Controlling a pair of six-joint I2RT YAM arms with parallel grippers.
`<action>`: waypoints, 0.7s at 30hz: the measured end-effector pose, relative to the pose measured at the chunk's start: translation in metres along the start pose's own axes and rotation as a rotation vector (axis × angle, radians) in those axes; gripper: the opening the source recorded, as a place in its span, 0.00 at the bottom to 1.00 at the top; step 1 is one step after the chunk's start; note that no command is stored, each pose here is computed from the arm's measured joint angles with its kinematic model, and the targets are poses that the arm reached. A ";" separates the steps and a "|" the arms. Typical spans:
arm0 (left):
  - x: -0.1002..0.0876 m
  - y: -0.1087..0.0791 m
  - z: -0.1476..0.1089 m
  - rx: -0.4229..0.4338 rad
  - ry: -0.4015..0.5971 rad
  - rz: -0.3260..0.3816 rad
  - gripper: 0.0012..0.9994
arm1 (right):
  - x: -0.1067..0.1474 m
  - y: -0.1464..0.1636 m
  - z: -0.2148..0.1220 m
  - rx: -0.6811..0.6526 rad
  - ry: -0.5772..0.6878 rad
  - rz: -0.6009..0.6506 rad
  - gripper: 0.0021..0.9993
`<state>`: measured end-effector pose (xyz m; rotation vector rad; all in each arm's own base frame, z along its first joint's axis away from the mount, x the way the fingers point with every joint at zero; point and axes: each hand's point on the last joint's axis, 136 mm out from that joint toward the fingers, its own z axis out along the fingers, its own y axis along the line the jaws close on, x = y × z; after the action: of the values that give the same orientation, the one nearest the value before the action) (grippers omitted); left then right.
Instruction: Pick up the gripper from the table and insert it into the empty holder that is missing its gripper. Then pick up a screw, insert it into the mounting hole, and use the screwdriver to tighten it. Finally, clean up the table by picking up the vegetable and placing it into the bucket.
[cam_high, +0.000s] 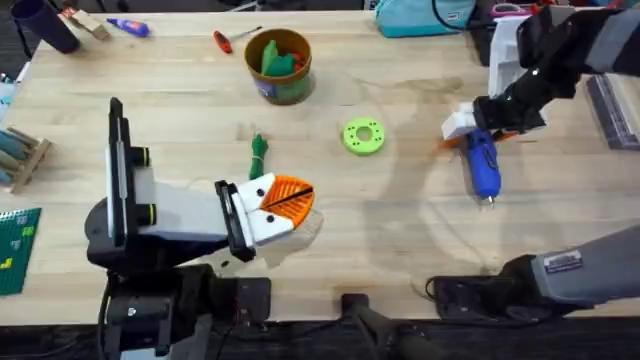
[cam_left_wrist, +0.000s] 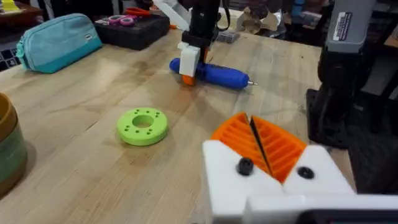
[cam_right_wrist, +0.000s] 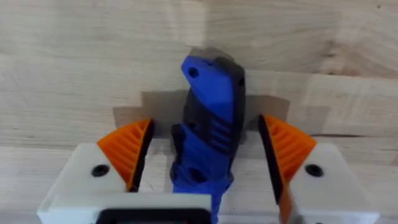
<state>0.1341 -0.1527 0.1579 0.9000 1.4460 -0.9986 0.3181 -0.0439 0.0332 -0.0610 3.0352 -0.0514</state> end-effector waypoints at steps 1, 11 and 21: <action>0.000 0.000 0.000 0.000 0.000 0.000 0.01 | 0.000 0.000 0.000 0.000 0.000 0.000 0.95; 0.000 0.000 0.000 0.000 0.000 0.000 0.01 | 0.001 0.000 -0.003 0.003 -0.012 0.001 0.95; 0.000 0.000 0.000 0.000 0.000 0.000 0.01 | -0.003 -0.002 -0.023 0.019 -0.080 0.002 0.95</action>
<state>0.1341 -0.1527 0.1579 0.9000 1.4460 -0.9986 0.3188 -0.0450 0.0569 -0.0564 2.9543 -0.0763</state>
